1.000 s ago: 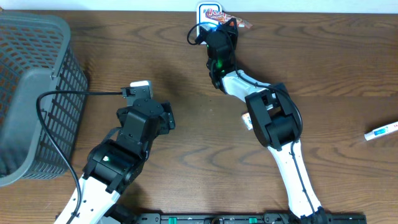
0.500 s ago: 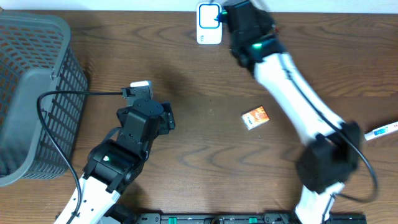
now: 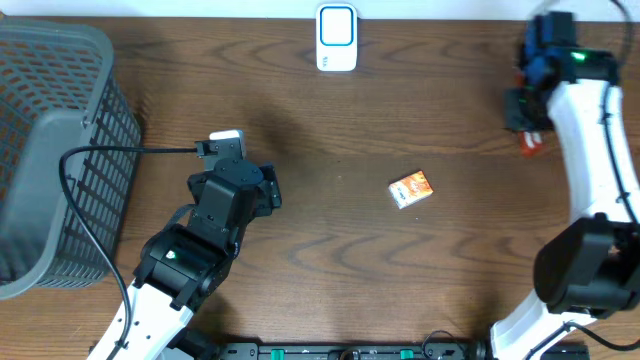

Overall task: Scan the item barcode
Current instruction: 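Carry the snack bar right and drop it at the table's right edge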

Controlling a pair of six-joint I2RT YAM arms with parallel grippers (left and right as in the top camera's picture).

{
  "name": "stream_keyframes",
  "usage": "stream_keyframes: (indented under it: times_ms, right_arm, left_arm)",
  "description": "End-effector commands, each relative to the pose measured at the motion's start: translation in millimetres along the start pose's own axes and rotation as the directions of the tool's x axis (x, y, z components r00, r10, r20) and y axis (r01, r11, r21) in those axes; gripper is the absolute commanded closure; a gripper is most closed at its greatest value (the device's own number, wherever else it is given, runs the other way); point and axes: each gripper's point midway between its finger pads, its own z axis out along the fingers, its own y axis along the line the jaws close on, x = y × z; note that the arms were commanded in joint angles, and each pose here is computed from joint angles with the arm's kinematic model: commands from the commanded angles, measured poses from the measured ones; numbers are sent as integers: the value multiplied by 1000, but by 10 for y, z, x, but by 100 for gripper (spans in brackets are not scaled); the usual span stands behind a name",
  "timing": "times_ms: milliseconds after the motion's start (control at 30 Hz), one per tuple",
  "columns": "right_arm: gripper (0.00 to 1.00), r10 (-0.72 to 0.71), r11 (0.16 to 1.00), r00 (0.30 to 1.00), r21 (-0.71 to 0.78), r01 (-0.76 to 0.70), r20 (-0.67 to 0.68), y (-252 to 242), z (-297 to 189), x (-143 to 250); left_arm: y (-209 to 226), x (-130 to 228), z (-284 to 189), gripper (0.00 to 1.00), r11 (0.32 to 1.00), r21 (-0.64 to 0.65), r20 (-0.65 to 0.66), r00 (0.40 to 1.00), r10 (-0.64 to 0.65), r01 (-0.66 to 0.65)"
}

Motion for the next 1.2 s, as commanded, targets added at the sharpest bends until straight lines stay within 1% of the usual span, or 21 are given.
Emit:
stream_keyframes:
  times_ms: [0,167,267,333,367,400,433,467,500,567,633,733,833,933,1000,1100,1167]
  right_arm:
    - [99,163,986,982,-7,-165,-99,-283,358,297]
    - [99,388,922,910,59,-383,-146,-874,865,707]
    - [99,489,872,861,90,-481,-142,-1229,1039,913]
    - [94,548,837,824,112,-536,-143,-1432,1078,1037]
    - [87,586,810,797,121,-574,-143,-1519,1088,1096]
    - [68,621,784,771,112,-610,-145,-1587,1097,1140]
    - [41,636,771,757,84,-632,-150,-1610,1101,1152]
    - [12,649,758,745,49,-650,-155,-1615,1102,1150]
    - [1,651,753,743,4,-658,-158,-1607,1091,1121]
    - [1,637,750,755,-98,-654,-156,-1567,1020,1000]
    - [1,625,751,767,-159,-641,-142,-1552,888,850]
    - [1,578,783,810,-211,-586,-105,-1491,610,579]
    - [1,498,831,866,-260,-491,-45,-1271,298,261]
    - [1,384,882,923,-302,-361,18,-865,16,-5]
    - [1,285,909,957,-332,-254,47,-460,-140,-114]
    - [1,132,924,990,-368,-107,44,197,-289,-114]
    - [1,28,919,999,-395,-8,46,640,-358,-52]
  left_arm:
    - [37,-6,7,17,1000,-17,4,1000,15,-15]
    - [37,-6,7,17,1000,-17,4,1000,15,-15]
    - [37,-6,7,17,1000,-17,4,1000,15,-15]
    - [37,-6,7,17,1000,-17,4,1000,15,-15]
    - [37,-6,7,17,1000,-17,4,1000,15,-15]
    - [37,-6,7,17,1000,-17,4,1000,15,-15]
    - [37,-6,7,17,1000,-17,4,1000,15,-15]
    - [37,-6,7,17,1000,-17,4,1000,15,-15]
    - [37,-6,7,17,1000,-17,4,1000,15,-15]
    - [37,-6,7,17,1000,-17,4,1000,15,-15]
    - [37,-6,7,17,1000,-17,4,1000,15,-15]
    - [37,-6,7,17,1000,-17,4,1000,15,-15]
    - [37,-6,7,17,1000,-17,4,1000,15,-15]
    - [37,-6,7,17,1000,-17,4,1000,15,-15]
    - [37,-6,7,17,1000,-17,4,1000,15,-15]
    - [37,-6,7,17,1000,-17,4,1000,15,-15]
    - [37,-6,7,17,1000,-17,4,1000,15,-15]
